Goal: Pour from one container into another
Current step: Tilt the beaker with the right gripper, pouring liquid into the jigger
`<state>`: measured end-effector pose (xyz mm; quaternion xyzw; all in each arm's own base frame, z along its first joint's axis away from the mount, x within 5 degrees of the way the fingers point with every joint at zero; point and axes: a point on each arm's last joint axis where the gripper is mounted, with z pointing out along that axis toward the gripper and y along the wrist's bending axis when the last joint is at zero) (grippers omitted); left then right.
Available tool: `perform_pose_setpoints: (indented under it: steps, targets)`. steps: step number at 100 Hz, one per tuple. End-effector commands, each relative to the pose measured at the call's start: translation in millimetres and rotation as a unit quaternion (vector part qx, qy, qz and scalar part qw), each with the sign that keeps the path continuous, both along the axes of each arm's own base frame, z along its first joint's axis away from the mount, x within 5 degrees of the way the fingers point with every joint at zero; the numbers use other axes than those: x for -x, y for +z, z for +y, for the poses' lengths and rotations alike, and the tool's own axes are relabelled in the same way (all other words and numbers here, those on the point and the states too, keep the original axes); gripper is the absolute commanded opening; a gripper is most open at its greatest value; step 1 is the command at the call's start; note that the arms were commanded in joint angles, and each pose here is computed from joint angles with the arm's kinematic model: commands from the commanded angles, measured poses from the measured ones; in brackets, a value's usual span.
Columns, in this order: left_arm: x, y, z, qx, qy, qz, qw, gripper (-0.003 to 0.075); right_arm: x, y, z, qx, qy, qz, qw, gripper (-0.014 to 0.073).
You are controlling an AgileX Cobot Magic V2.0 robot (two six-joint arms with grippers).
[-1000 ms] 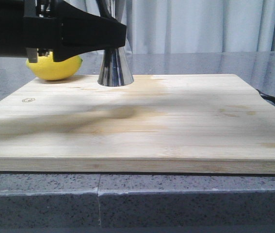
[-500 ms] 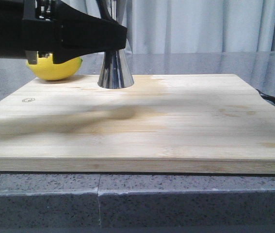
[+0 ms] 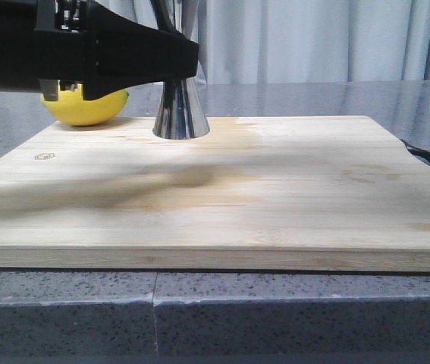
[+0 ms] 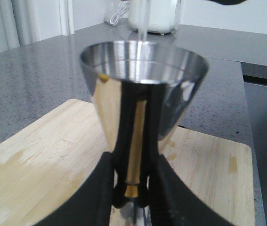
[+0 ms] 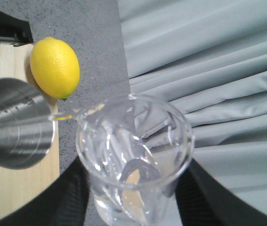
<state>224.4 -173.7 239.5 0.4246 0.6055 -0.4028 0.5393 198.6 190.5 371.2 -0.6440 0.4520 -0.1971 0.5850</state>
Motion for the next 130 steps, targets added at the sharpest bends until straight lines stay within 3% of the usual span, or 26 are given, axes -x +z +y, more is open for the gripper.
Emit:
perform_pose_setpoints:
  steps: [1, 130]
  targets:
    - [0.9, 25.6, 0.5, 0.058, -0.007, -0.028, 0.998, -0.0019, 4.8, 21.5, -0.6, -0.018, 0.024, -0.044, 0.999, 0.0123]
    - [0.9, 25.6, 0.5, 0.058, -0.007, -0.028, 0.998, -0.0019, 4.3, 22.2, -1.0, 0.017, 0.029, -0.078, 0.996, 0.0123]
